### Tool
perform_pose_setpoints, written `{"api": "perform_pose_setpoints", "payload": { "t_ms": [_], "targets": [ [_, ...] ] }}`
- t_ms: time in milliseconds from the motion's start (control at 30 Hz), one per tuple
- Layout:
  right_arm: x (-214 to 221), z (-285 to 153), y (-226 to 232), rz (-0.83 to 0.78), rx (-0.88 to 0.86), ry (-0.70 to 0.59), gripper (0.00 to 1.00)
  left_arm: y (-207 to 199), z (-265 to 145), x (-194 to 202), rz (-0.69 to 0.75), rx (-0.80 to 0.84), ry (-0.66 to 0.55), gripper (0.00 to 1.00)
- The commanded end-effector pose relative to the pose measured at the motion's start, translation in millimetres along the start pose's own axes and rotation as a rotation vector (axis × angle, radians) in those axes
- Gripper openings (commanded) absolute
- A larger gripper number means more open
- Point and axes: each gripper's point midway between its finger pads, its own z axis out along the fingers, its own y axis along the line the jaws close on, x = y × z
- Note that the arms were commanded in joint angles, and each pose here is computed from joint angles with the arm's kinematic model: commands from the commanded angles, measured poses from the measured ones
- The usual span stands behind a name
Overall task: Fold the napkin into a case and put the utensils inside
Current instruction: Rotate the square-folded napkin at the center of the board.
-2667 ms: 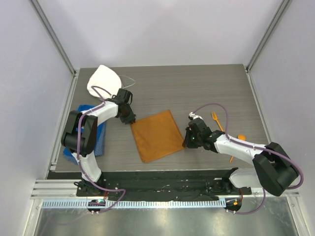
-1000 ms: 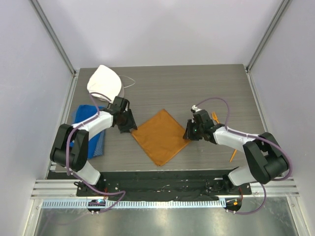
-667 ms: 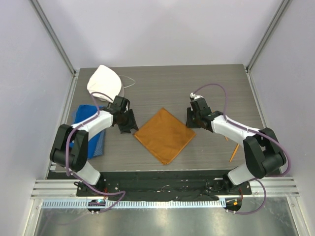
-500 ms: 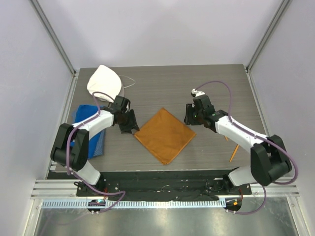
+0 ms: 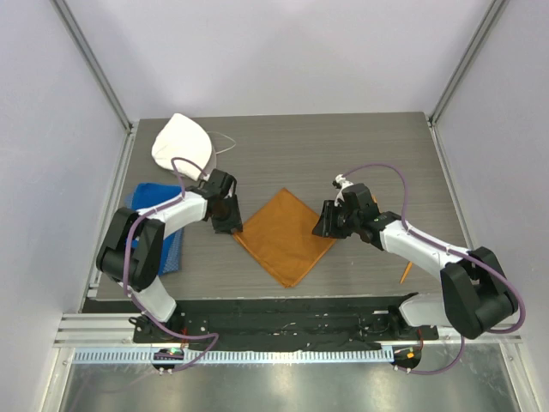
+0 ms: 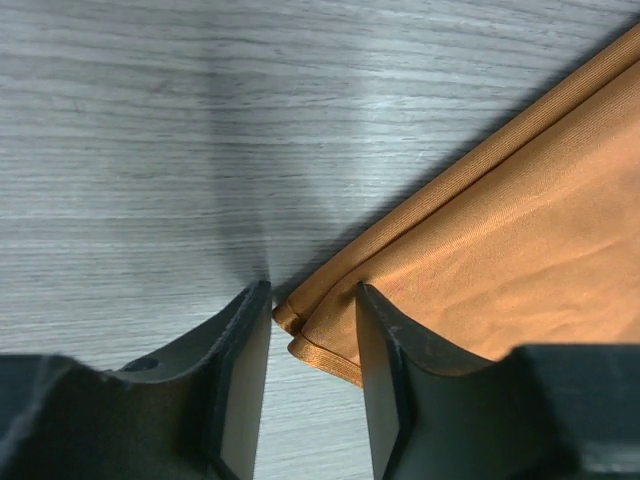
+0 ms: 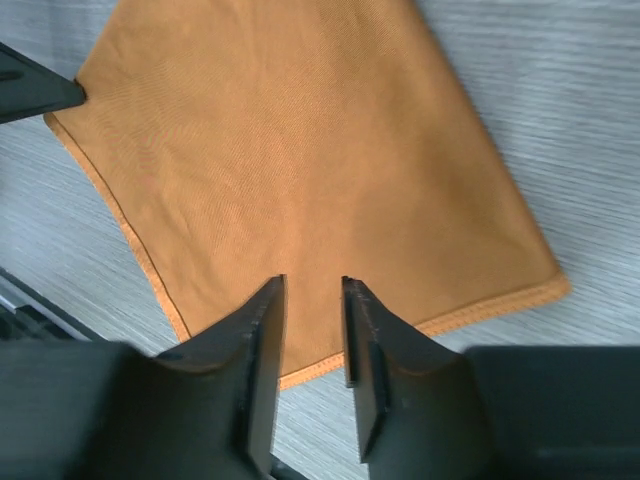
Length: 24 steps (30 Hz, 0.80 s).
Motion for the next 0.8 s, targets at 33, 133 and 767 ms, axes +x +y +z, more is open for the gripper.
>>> {"api": "perform_pose_setpoints", "payload": {
  "t_ms": [33, 133, 767],
  "targets": [
    [-9.2, 10.6, 16.0, 0.023, -0.086, -0.026, 0.32, 3.2, 14.0, 1.1, 0.001, -0.028, -0.018, 0.40],
    [-9.6, 11.3, 10.0, 0.016, -0.059, -0.035, 0.31, 8.0, 16.9, 11.9, -0.021, -0.033, -0.012, 0.34],
    [50.7, -24.9, -32.0, 0.050, 0.204, 0.041, 0.61, -22.3, 2.8, 130.6, -0.141, 0.082, 0.025, 0.25]
  ]
}}
